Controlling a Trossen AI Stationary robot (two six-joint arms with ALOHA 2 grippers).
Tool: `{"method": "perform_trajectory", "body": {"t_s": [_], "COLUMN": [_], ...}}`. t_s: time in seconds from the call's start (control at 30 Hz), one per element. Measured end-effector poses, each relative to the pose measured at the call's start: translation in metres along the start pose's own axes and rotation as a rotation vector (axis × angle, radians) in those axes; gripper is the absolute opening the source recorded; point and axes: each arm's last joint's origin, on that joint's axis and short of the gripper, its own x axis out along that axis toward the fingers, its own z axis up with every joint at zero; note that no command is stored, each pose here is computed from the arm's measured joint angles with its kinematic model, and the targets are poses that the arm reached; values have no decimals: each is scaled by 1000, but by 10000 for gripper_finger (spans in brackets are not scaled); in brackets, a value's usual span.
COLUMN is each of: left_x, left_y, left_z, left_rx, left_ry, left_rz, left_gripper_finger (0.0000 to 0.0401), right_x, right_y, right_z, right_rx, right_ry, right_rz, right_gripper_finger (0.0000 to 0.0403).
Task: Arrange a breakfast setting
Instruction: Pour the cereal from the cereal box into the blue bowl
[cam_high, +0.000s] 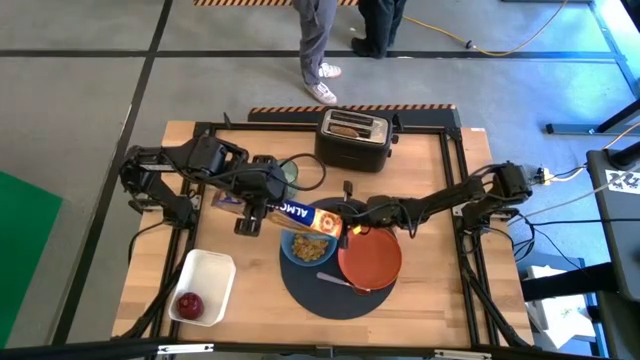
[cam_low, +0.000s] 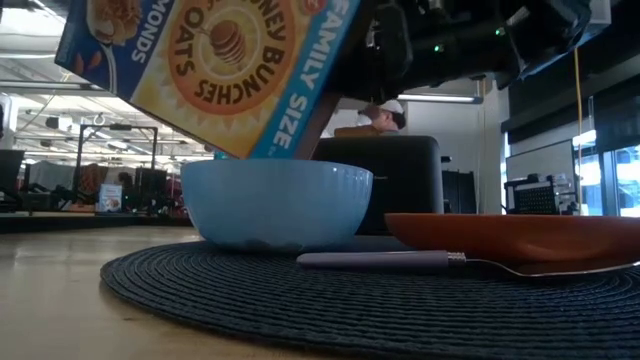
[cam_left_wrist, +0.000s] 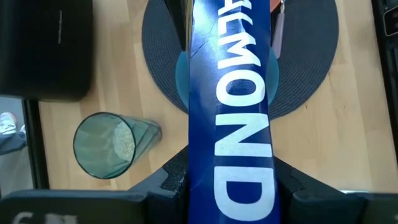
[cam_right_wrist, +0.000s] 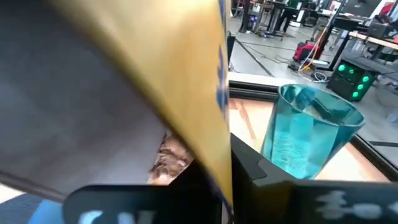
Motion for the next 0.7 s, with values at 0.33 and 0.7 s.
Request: {"method": "perform_trajectory", "body": {"t_s": [0.33,0.7], "left_x": [0,0], "left_y": [2,1], "left_z": [0,1], "left_rx": [-1,3], "left_ry": [-2,-5], "left_rz": [5,-6], "left_gripper_finger": [119,119], "right_x": [4,5], "right_y": [-5,-1], "right_z": [-2,0], "right_rx": [10,69], "right_ry": [12,16], "right_rz": [7,166], "right_gripper_finger": [0,0]}}
